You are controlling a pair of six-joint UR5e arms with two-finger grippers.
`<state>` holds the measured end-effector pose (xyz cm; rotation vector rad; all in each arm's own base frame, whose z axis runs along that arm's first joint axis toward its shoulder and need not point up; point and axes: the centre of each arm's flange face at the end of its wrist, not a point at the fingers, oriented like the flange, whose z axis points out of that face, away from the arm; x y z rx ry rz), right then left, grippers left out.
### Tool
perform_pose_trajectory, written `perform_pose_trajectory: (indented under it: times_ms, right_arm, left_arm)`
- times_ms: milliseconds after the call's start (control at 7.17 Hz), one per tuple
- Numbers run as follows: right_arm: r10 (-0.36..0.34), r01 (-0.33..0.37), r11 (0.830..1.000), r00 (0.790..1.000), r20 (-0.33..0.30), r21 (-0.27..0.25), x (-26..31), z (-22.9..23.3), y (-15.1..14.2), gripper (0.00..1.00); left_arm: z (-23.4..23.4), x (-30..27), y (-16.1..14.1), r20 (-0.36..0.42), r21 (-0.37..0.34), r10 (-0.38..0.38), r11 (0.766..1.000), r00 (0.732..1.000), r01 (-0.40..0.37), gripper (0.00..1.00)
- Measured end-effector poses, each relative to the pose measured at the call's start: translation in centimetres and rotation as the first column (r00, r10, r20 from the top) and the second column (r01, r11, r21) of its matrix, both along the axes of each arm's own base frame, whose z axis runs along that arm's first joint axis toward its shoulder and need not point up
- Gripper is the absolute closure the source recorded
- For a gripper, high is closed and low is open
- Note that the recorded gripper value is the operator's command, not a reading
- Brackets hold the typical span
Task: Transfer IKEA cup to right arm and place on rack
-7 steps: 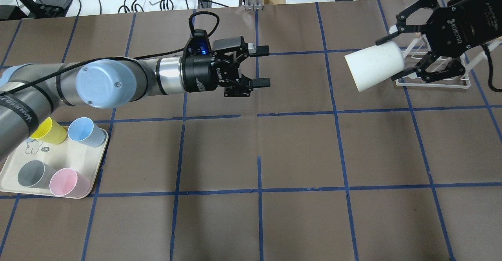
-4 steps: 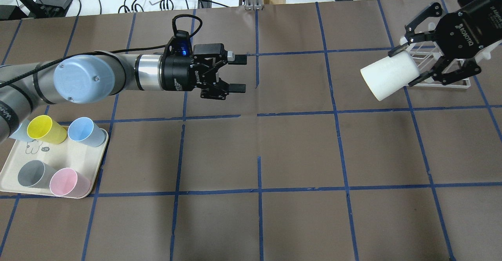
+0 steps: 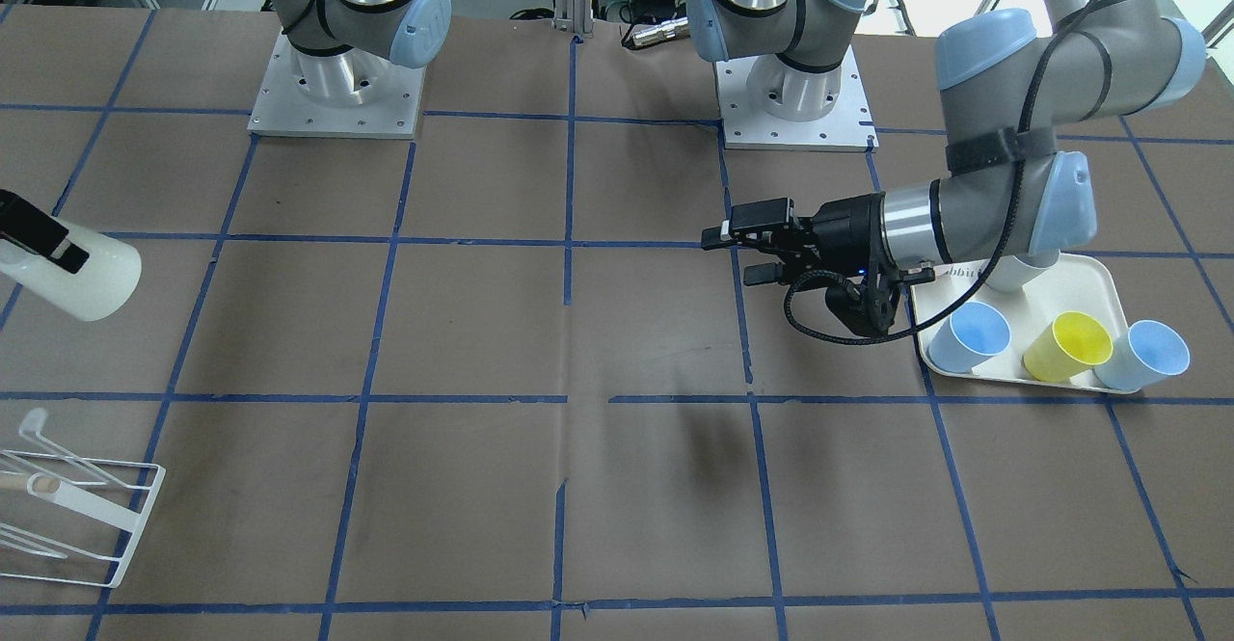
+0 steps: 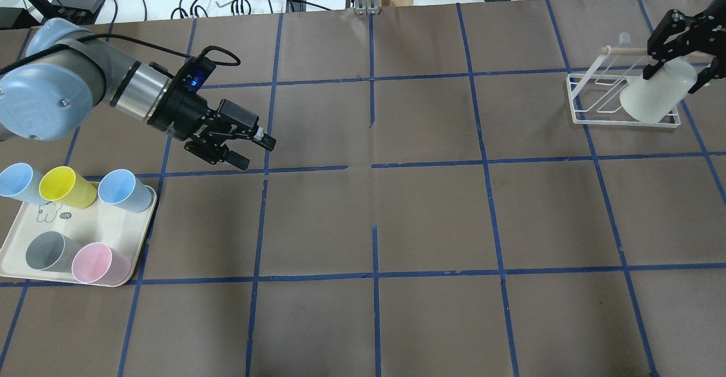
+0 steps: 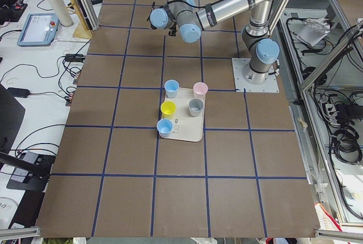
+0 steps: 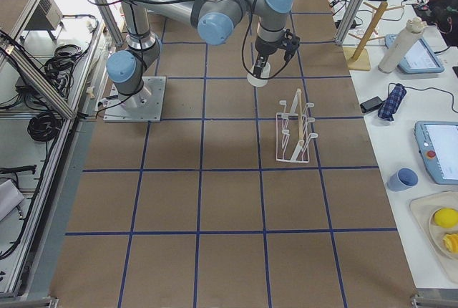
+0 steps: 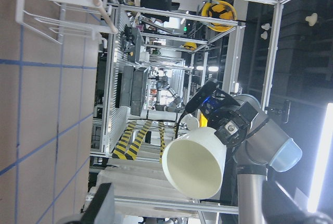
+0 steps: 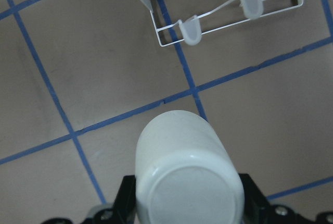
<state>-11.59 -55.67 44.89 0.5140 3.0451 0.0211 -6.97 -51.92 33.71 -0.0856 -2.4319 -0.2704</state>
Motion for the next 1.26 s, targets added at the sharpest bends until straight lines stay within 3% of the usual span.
perform_pose_trajectory:
  times_ms: [140,279,558,698,837,977,1256]
  right_arm:
    - [0.038,-0.039,0.999,0.998,-0.04,-0.03,-0.8,-0.9,-1.3,0.75]
    - [0.065,-0.069,0.996,0.996,-0.063,-0.054,-1.3,-1.8,-2.4,0.75]
    - [0.091,-0.098,0.992,0.992,-0.082,-0.083,-1.9,-3.8,-4.3,0.74]
    - [0.099,-0.106,0.99,0.992,-0.085,-0.091,-1.9,-4.8,-5.1,0.72]
    - [0.11,-0.119,0.988,0.99,-0.088,-0.097,-1.5,-5.7,-5.9,0.71]
    - [0.123,-0.133,0.986,0.988,-0.094,-0.102,-0.9,-6.7,-6.6,0.65]
    - [0.136,-0.145,0.984,0.986,-0.094,-0.101,-0.5,-8.1,-7.6,0.33]
  left_arm:
    - [3.1,0.0,-0.7,0.133,-0.015,0.007,1.0,0.991,-0.005,0.0]
    - [6.3,-0.6,-1.0,0.264,-0.039,0.01,0.999,0.964,0.0,0.0]
    - [12.1,-3.8,-0.3,0.498,-0.101,0.025,0.994,0.867,0.029,0.0]
    - [14.8,-5.4,0.5,0.578,-0.143,0.043,0.988,0.815,0.049,0.0]
    - [16.9,-6.2,1.0,0.62,-0.181,0.061,0.981,0.782,0.068,0.0]
    - [18.0,-6.0,1.1,0.636,-0.201,0.08,0.977,0.768,0.066,0.0]
    - [18.2,-4.9,1.1,0.64,-0.206,0.104,0.978,0.761,0.04,0.0]
